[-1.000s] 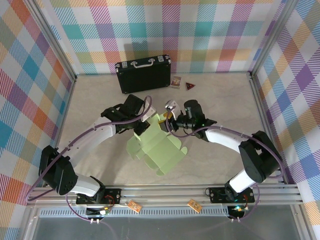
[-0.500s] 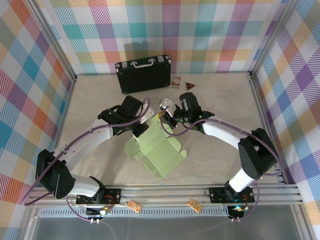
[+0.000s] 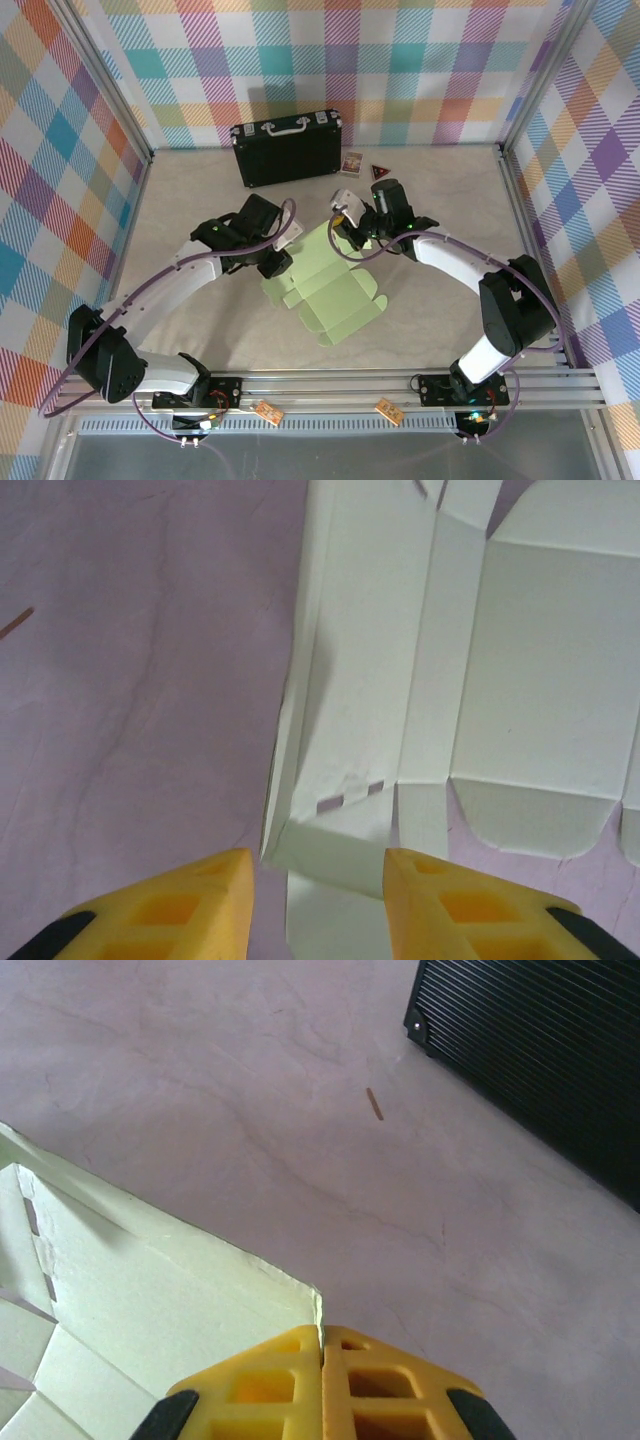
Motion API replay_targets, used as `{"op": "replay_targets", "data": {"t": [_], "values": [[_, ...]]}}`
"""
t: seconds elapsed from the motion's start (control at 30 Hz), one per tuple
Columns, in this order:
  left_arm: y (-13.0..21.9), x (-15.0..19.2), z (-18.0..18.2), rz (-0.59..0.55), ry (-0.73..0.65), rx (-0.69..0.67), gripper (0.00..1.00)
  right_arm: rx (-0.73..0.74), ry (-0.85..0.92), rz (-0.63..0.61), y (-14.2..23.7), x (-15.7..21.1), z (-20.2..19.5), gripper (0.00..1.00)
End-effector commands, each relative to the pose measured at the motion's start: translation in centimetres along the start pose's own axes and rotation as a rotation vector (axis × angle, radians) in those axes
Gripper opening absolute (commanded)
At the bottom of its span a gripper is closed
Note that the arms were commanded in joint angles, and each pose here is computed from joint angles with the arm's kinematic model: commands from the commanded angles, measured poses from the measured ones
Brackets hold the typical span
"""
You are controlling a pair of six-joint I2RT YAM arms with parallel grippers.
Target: Fold the paper box
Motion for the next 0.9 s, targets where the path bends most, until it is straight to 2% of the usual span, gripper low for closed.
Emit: {"op": "replay_targets", "data": {"t": [0.0, 0.33, 0.5, 0.63, 0.73, 0.87], "values": [[0.3, 2.1, 0.4, 0.066, 0.031, -0.058, 0.38, 0.021, 0.038, -0.035, 0.8, -1.0, -0.2, 0.00], [-0.1, 3.5, 0.0, 0.107, 0.087, -0.025, 0.38, 0.019, 0.040, -0.042, 1.1, -1.0, -0.1, 0.00], [2.8, 1.4, -0.1, -0.009, 0.162, 0.005, 0.40, 0.012, 0.041, -0.040, 1.2, -0.8, 0.2, 0.00], [5.7, -0.5, -0.2, -0.115, 0.335, 0.035, 0.64, 0.006, 0.034, -0.043, 1.2, -0.7, 0.3, 0.00], [5.2, -1.4, -0.2, -0.119, 0.433, 0.039, 0.67, -0.003, 0.027, -0.052, 1.1, -0.7, 0.4, 0.00], [2.3, -1.4, 0.4, 0.033, 0.494, -0.063, 0.67, -0.009, 0.026, -0.049, 1.3, -0.8, 0.5, 0.00]]}}
Point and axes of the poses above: each hand's point on the last joint's axis, 136 mm out from that joint toward the fingers, its own y axis back along the fingers, its own z axis along the line the jaws close on, x = y × z, the point moved 8 cm from there along y, back along the fingers, and after that the axes turned 14 degrees about y, right-handed, at the moved point
